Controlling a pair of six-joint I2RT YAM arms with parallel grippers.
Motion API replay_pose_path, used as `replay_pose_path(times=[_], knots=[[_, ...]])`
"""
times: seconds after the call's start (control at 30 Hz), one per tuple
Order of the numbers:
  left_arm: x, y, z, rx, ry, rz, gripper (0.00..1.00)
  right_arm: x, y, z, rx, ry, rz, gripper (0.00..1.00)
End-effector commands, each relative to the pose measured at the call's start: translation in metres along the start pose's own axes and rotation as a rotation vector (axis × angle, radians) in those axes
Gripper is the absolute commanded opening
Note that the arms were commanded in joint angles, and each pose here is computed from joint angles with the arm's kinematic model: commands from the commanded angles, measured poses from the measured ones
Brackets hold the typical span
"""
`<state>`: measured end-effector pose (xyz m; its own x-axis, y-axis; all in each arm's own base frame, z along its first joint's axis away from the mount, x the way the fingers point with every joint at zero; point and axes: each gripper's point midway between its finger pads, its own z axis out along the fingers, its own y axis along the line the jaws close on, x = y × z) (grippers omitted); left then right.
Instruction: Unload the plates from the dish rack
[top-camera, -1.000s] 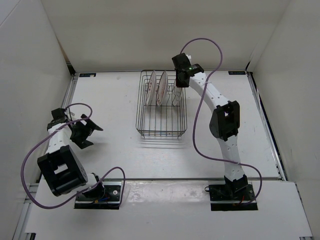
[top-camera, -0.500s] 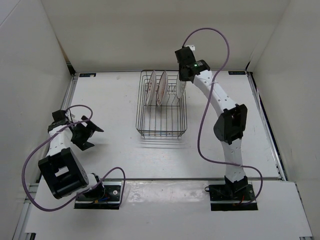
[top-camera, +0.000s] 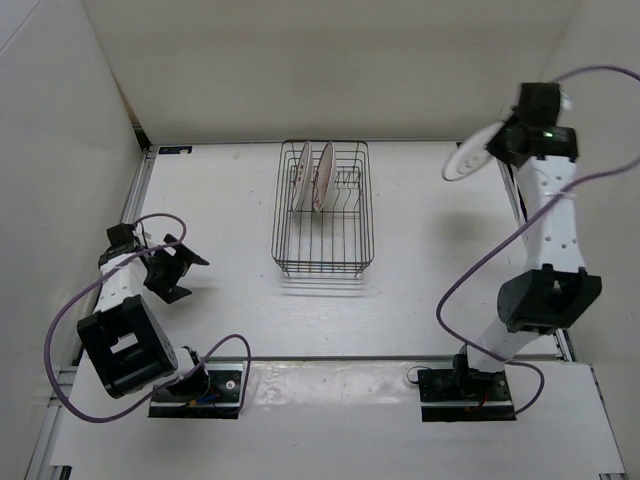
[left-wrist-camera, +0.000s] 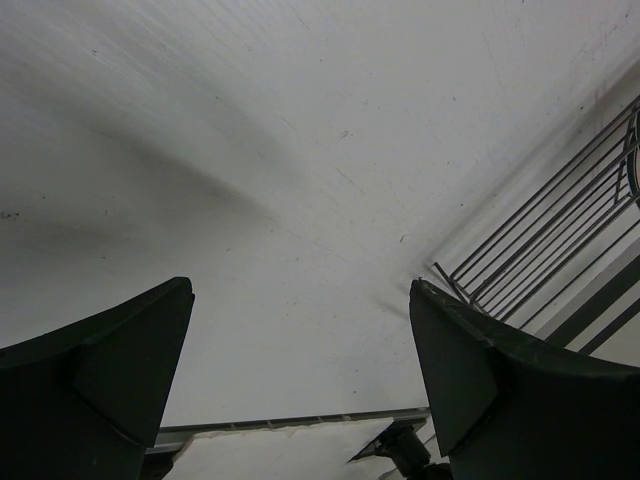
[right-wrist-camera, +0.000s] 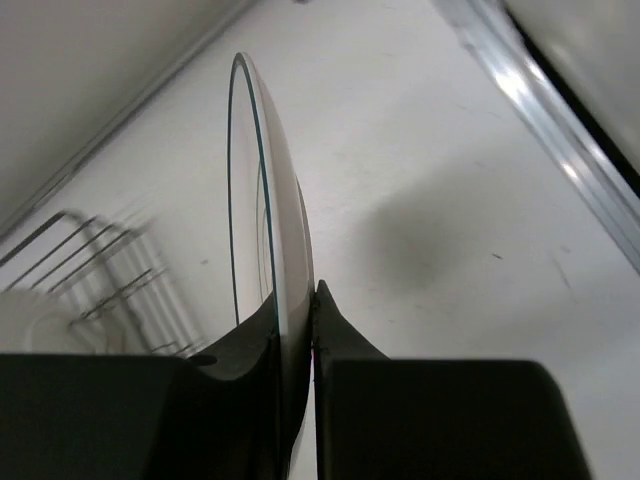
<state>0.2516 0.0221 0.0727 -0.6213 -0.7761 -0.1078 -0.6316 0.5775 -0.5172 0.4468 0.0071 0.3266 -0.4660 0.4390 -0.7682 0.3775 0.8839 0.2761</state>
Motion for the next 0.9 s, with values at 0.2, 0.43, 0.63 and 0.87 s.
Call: replay_pose_path(times=[0.2, 0.43, 0.63, 0.87], knots=[[-0.005, -0.008, 0.002, 0.047, -0.023, -0.006, 1.00, 0.029, -0.077, 0.021, -0.046, 0.217, 0.201, 0.00], [-0.010, -0.015, 0.001, 0.055, -0.017, -0.024, 1.00, 0.086, -0.085, 0.049, -0.116, 0.304, 0.276, 0.00], [-0.006, -0.011, 0.003, 0.046, -0.005, -0.038, 1.00, 0.122, -0.088, 0.064, -0.148, 0.410, 0.305, 0.00], [-0.002, -0.007, 0.006, 0.031, 0.001, -0.065, 1.00, 0.168, -0.105, 0.075, -0.110, 0.538, 0.378, 0.00]])
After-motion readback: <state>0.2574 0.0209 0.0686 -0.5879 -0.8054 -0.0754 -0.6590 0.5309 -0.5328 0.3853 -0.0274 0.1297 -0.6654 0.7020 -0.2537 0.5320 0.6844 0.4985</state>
